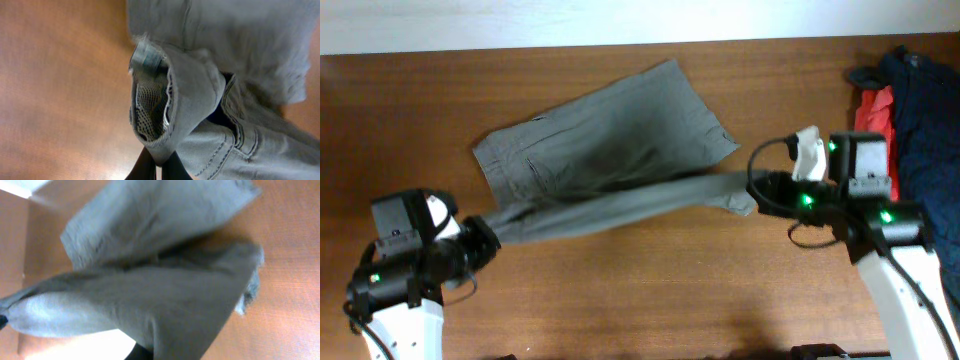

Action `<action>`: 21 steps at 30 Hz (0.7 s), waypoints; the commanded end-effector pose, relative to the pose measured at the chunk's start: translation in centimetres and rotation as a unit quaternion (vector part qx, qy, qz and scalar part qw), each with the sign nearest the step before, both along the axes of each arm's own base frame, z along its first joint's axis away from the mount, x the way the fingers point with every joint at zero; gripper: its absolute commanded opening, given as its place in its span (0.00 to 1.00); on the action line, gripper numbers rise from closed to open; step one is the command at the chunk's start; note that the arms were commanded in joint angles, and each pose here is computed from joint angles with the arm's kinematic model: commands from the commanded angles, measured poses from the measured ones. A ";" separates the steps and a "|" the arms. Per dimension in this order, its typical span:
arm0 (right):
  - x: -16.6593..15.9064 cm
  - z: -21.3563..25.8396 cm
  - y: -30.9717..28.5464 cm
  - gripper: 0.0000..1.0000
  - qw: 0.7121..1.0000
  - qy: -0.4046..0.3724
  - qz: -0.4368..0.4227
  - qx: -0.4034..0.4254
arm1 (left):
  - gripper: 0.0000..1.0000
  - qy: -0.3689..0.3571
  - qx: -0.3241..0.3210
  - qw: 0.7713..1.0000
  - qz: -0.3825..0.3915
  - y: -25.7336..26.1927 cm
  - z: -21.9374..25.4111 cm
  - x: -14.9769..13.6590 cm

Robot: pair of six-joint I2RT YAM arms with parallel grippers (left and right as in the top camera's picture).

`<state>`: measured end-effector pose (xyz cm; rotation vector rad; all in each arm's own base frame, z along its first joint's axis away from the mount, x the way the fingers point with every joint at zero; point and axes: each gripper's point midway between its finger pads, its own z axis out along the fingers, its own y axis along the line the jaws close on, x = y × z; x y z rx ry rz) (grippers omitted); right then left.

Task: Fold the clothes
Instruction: 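Lift the bottom edge with both grippers and fold it up over the top half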

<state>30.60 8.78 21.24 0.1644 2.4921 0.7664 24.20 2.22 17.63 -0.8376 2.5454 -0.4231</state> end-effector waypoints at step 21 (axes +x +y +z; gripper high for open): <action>20.0 -1.7 5.5 0.04 0.956 -0.247 0.051 0.148 | 0.00 -0.189 0.058 0.979 -0.040 4.3 -2.4 18.2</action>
